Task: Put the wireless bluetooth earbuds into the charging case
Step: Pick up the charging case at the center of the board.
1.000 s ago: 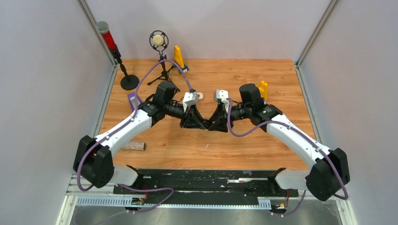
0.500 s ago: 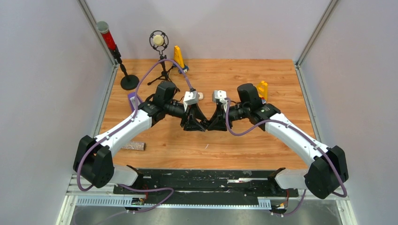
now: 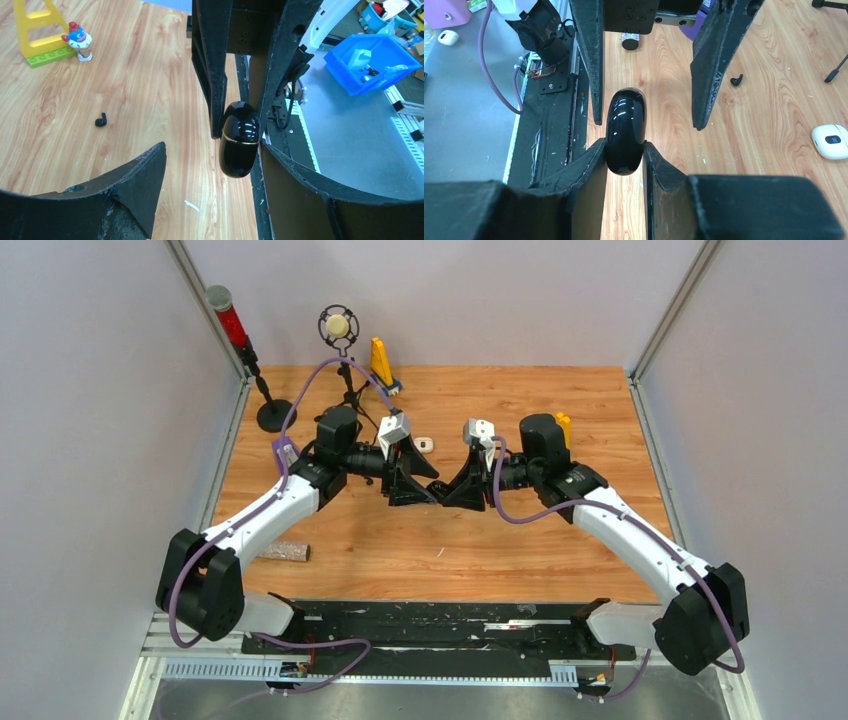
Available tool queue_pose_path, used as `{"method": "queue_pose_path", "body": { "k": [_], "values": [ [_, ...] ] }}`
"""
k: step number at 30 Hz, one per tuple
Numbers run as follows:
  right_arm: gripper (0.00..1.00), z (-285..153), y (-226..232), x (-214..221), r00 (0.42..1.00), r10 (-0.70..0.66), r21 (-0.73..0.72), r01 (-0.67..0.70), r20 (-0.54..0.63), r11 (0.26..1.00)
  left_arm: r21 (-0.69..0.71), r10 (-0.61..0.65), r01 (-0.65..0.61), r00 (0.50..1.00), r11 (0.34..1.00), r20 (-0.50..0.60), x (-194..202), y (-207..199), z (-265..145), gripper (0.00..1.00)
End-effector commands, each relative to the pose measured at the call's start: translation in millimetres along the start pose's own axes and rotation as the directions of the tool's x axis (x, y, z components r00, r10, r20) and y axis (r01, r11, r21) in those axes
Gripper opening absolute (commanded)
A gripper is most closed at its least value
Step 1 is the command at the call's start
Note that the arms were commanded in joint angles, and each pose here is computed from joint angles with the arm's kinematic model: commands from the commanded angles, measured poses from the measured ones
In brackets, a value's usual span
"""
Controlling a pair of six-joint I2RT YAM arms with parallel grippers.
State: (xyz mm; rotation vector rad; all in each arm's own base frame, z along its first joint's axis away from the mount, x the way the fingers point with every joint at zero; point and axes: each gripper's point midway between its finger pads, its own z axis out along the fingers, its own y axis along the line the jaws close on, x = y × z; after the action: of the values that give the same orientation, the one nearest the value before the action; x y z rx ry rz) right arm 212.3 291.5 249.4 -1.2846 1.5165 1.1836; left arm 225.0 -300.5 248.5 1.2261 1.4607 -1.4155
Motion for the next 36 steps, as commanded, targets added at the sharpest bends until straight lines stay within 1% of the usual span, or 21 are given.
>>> {"method": "queue_pose_path", "body": {
  "k": [1, 8, 12, 17, 20, 24, 27, 29, 32, 36],
  "values": [
    [0.00, -0.6, 1.4, -18.4, 0.998, -0.016, 0.001, 0.015, 0.068, 1.000, 0.038, 0.037, -0.039, 0.998, 0.999, 0.045, -19.0, -10.8, -1.3, 0.76],
    [0.00, 1.0, -7.7, -19.9, 0.995, -0.002, 0.052, -0.004, 0.099, 0.999, 0.065, 0.025, -0.028, 0.999, 0.997, 0.048, -19.0, -14.0, -0.6, 0.69],
    [0.00, -0.2, -10.3, -23.4, 0.993, -0.006, 0.077, -0.003, 0.116, 0.997, 0.063, 0.027, -0.030, 0.999, 0.998, 0.047, -16.9, -14.1, -0.9, 0.69],
    [0.00, -2.3, -16.1, -28.3, 0.990, -0.016, 0.121, -0.001, 0.139, 0.993, 0.006, 0.017, -0.017, 0.999, 1.000, 0.037, -12.7, -3.8, -0.6, 0.70],
    [0.00, -1.4, -19.2, -27.8, 0.990, -0.014, 0.132, -0.004, 0.142, 0.991, -0.033, -0.009, 0.010, 0.999, 0.999, 0.034, -10.4, 5.3, 0.4, 0.69],
    [0.00, 0.7, -25.1, -23.3, 0.991, -0.006, 0.147, -0.014, 0.134, 0.989, -0.052, -0.040, 0.042, 0.999, 0.998, 0.033, -8.7, 12.4, 2.4, 0.60],
    [0.00, 0.4, -27.9, -22.3, 0.991, -0.014, 0.163, -0.008, 0.134, 0.987, -0.053, -0.051, 0.053, 0.998, 0.997, 0.034, -9.3, 13.2, 3.2, 0.49],
    [0.00, 0.5, -28.2, -22.0, 0.991, -0.017, 0.163, -0.005, 0.133, 0.987, -0.052, -0.052, 0.054, 0.998, 0.997, 0.034, -9.5, 13.1, 3.3, 0.46],
    [0.00, 2.2, -27.3, -18.8, 0.992, -0.012, 0.148, -0.007, 0.126, 0.989, -0.048, -0.051, 0.053, 0.998, 0.997, 0.035, -9.5, 12.2, 3.3, 0.44],
    [0.00, 5.0, -26.8, -14.0, 0.994, -0.001, 0.126, -0.013, 0.113, 0.992, -0.022, -0.040, 0.041, 0.999, 0.999, 0.037, -10.6, 6.9, 3.0, 0.50]
  ]
}}
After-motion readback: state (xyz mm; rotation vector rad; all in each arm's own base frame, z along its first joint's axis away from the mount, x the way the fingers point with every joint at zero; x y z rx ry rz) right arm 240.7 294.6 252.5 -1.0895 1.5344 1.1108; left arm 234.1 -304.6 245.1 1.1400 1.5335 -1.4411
